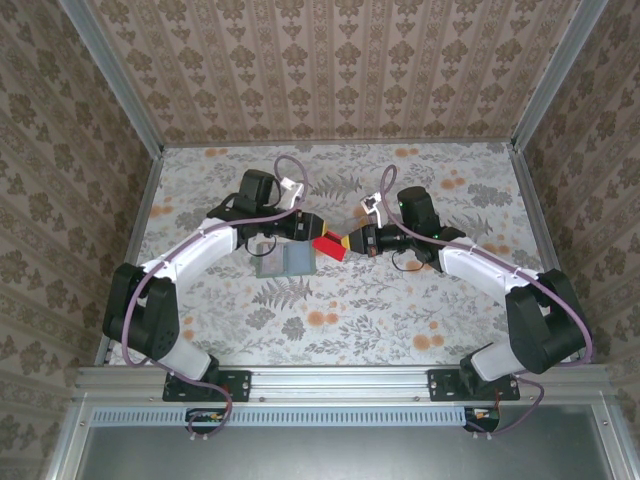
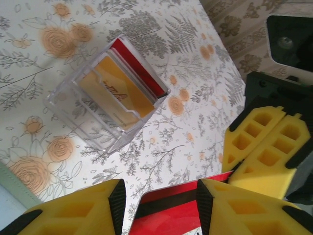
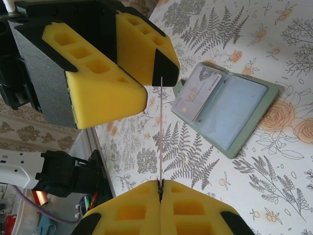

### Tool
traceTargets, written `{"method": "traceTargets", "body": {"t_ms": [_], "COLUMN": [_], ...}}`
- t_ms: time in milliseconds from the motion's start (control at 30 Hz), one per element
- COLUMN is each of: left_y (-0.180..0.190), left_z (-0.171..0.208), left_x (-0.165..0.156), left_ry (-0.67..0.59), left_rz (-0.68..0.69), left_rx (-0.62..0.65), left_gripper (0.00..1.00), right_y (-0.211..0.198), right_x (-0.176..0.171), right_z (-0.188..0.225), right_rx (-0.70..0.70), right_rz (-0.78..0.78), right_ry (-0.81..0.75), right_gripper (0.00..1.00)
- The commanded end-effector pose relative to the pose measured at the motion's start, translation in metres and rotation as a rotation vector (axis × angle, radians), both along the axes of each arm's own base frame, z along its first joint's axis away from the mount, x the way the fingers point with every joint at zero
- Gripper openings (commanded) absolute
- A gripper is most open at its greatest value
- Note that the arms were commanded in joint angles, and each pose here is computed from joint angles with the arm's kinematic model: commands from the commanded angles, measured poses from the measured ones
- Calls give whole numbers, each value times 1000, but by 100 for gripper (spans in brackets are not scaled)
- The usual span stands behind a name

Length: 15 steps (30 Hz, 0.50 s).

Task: Put the credit cards into the card holder

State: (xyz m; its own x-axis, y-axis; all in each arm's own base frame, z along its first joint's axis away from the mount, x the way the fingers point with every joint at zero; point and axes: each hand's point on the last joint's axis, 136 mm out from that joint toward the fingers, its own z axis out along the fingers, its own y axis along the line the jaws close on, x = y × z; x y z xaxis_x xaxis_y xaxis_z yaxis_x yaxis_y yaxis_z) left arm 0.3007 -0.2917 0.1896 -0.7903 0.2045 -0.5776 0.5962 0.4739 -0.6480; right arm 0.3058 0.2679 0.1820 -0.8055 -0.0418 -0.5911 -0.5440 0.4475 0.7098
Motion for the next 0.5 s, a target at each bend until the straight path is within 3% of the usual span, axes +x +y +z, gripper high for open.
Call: {"method": "traceTargets", "body": {"t_ms": [0, 467], "left_y": [-3, -4], "left_z": [19, 16], "left_x": [-11, -32], "left_ry": [-7, 50], "left_rz": [-79, -153], "left_rx": [-105, -144], "left_gripper": [45, 33], "right_y": [7, 7], "right_x": [1, 2], "right_z": [15, 20], "right_rx": [44, 75], "right_rz": [36, 34], "right_ry": [-28, -31], "right_gripper": [7, 8]}}
